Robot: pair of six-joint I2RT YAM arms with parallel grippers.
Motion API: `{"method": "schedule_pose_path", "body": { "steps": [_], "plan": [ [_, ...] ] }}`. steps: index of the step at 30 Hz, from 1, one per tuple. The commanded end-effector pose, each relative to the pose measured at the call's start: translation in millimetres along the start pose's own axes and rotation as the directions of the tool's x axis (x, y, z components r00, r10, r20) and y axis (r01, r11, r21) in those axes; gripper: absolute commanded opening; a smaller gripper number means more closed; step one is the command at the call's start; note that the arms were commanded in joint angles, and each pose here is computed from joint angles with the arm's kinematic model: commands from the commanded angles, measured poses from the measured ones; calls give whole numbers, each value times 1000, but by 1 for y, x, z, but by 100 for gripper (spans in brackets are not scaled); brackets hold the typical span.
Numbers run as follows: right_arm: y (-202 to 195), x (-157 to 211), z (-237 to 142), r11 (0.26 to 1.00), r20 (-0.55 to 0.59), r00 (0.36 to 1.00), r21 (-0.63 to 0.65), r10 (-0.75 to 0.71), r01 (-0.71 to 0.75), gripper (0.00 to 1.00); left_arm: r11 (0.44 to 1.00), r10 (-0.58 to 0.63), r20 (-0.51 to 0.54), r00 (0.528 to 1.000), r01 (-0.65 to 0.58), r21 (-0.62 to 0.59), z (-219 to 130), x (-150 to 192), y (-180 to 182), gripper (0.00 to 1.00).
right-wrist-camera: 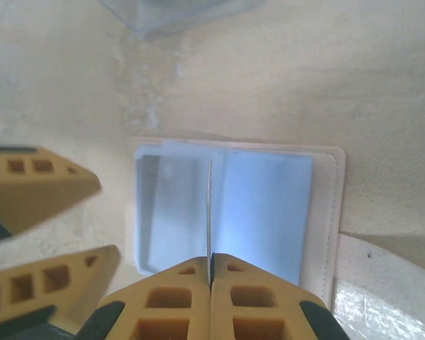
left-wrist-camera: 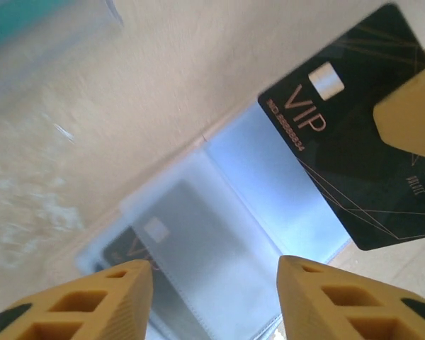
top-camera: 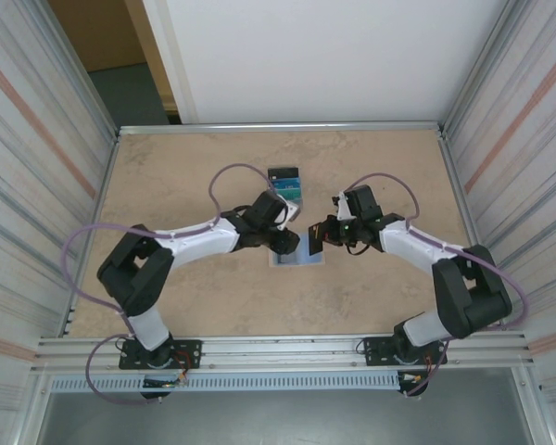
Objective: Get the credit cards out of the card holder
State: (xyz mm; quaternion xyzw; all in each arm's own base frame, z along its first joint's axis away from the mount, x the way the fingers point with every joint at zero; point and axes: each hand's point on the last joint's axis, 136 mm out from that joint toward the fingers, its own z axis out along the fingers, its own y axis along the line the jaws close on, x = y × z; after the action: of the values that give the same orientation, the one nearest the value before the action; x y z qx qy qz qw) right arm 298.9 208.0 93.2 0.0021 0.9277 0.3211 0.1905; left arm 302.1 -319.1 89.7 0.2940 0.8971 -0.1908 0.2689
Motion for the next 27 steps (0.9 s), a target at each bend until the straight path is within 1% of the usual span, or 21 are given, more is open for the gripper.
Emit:
{"method": "schedule_pose_path", "body": {
  "steps": [1, 4, 6, 9, 12, 16, 20, 23, 25, 27],
  "plan": [
    [23, -5, -21, 986, 35, 986, -17, -164, 164, 0, 999, 29, 83, 996, -26, -37, -36, -23, 17, 60],
    [42, -4, -34, 958, 61, 958, -46, -280, 283, 0, 996, 85, 149, 985, -80, -37, -59, -40, 21, 70],
    [54, -2, -42, 931, 74, 932, -61, -354, 359, 0, 988, 157, 189, 969, -156, -23, -71, -49, 15, 74],
    [73, -1, -54, 885, 102, 887, -87, -450, 458, 0, 960, 266, 236, 935, -280, 26, -83, -57, 3, 75],
    [86, 2, -62, 842, 120, 850, -122, -513, 525, 0, 913, 343, 280, 897, -388, 126, -92, -57, -14, 74],
    [99, 7, -71, 789, 125, 803, -149, -583, 596, 0, 847, 408, 330, 852, -488, 213, -102, -54, -31, 71],
    [109, 14, -76, 750, 124, 776, -201, -619, 630, 0, 790, 442, 365, 819, -549, 273, -108, -50, -45, 65],
    [117, 21, -78, 715, 120, 753, -245, -647, 654, 0, 752, 451, 378, 809, -572, 328, -109, -45, -53, 59],
    [122, 24, -78, 695, 118, 737, -263, -665, 669, 0, 726, 449, 378, 810, -577, 375, -110, -42, -60, 55],
    [124, 26, -78, 683, 114, 728, -276, -676, 676, 0, 707, 449, 379, 809, -581, 402, -111, -40, -65, 47]
  ]
}}
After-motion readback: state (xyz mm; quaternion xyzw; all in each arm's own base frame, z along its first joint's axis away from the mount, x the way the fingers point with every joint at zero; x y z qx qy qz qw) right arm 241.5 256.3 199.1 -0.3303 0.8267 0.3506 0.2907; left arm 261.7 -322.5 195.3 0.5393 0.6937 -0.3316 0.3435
